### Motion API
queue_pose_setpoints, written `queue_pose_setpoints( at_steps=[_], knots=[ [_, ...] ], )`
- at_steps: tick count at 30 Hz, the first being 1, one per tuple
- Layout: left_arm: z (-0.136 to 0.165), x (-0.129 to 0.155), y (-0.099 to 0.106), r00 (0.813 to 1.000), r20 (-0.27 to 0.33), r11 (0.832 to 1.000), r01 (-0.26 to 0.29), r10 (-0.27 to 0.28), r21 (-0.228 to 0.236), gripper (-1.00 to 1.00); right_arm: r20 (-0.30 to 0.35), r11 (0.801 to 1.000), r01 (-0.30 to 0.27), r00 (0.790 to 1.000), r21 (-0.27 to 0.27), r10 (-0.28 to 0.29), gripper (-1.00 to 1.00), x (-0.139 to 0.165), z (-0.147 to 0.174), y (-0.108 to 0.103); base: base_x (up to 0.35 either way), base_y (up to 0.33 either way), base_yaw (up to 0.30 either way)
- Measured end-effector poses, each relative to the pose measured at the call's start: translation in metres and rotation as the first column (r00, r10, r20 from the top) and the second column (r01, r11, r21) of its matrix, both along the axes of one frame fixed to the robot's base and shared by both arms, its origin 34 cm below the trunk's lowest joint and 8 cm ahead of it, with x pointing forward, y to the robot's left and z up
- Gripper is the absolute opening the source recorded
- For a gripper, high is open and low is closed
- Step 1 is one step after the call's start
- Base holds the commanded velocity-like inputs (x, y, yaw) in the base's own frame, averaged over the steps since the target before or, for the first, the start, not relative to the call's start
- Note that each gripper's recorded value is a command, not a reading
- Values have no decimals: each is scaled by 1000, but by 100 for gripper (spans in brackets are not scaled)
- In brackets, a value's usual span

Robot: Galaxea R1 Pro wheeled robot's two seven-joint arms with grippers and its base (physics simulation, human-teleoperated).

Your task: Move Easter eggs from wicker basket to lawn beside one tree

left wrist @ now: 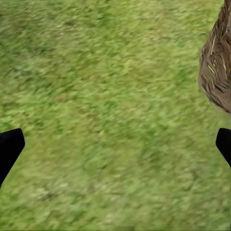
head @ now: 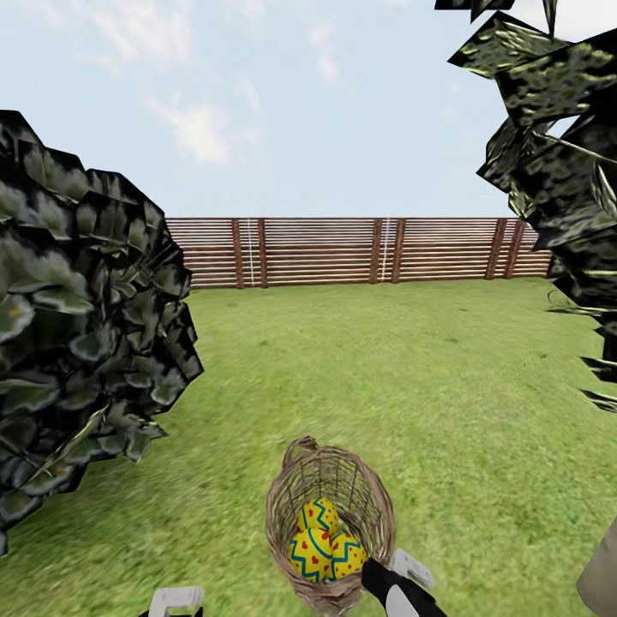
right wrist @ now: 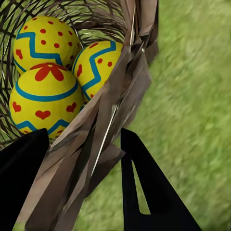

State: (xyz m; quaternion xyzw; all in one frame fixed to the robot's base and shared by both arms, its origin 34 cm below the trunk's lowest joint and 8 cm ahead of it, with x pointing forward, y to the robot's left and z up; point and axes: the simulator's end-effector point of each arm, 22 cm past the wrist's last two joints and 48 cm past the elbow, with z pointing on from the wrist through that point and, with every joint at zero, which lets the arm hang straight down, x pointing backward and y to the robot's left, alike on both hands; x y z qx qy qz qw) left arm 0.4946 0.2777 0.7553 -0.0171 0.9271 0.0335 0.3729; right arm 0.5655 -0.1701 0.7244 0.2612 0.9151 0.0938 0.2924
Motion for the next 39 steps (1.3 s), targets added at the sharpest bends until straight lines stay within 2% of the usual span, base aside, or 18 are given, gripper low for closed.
queue_pose_setpoints(
  at_steps=[8, 13, 21, 39],
  knots=[
    [0, 0, 0, 1000, 1, 1000, 0, 0, 0, 100, 2, 1000, 0, 1000, 0, 0, -100, 0, 1, 0, 332, 0, -211],
    [1, 0, 0, 1000, 2, 1000, 0, 0, 0, 100, 3, 1000, -1, 1000, -1, 1, -100, 1, 1, 0, 332, -8, -57],
    [2, 1, 0, 1000, 5, 1000, 1, -1, 0, 100, 6, 1000, 0, 1000, -2, 0, -100, 1, 3, -1, 310, -139, -196],
    [2, 1, 0, 1000, 5, 1000, -1, 1, -1, 100, 6, 1000, 0, 1000, 0, 0, -100, 2, 3, 0, 262, -190, -6]
  ],
)
